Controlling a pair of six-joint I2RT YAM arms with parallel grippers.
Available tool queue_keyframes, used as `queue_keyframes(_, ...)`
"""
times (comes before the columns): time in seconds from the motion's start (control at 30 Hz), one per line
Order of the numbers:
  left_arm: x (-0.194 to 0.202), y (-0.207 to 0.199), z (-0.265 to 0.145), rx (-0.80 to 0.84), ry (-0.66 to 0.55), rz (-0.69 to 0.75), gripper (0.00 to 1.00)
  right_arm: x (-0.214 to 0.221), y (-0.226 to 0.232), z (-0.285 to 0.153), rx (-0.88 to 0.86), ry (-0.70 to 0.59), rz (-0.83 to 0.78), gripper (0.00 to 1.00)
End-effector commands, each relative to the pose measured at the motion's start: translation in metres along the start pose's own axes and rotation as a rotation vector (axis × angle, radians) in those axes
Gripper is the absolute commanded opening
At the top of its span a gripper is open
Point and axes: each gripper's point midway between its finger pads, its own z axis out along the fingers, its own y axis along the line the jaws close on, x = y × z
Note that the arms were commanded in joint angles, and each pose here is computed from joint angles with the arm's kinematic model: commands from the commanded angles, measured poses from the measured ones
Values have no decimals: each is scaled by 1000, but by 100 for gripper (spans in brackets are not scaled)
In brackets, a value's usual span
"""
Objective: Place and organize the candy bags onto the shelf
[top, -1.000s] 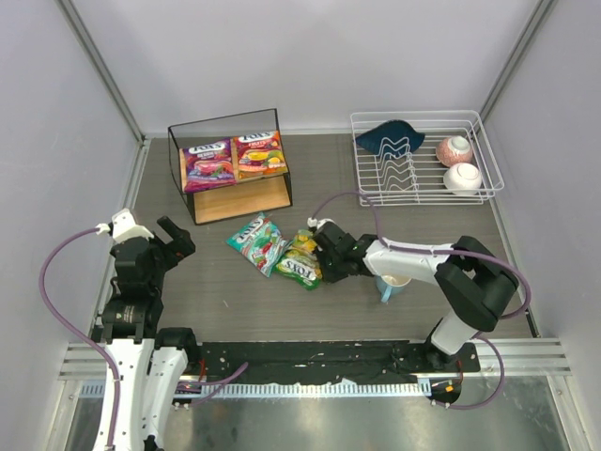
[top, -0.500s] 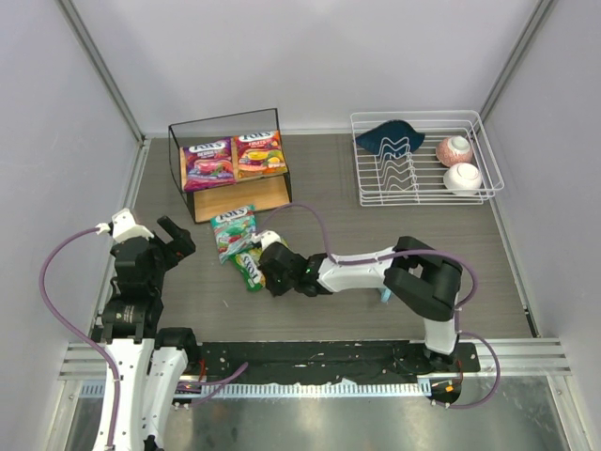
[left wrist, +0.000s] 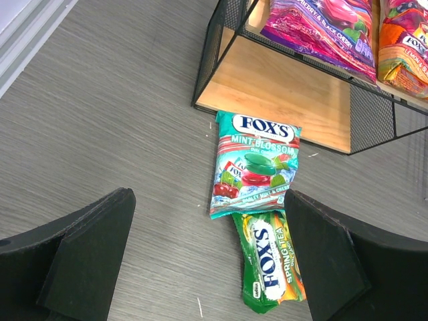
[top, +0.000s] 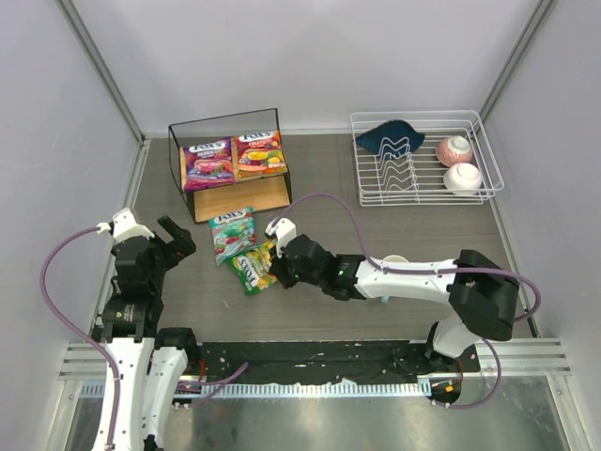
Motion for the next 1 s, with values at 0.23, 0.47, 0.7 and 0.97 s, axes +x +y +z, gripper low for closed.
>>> queue_keyframes(0.23,-7,-6,3,27,-26,13,100,-53,-66,33,96,-152,45,1)
queue_keyframes(0.47,-7,-6,3,28,-25,13,100,-56,-60,67,34,-127,-20,1)
queue_keyframes(0.7,-7,-6,3,28,-26,14,100,-51,-62,78,30,-155,-50,1)
queue_keyframes(0.97,-7,-6,3,29,-28,14,100,-63,-79,109,106,-168,-55,1)
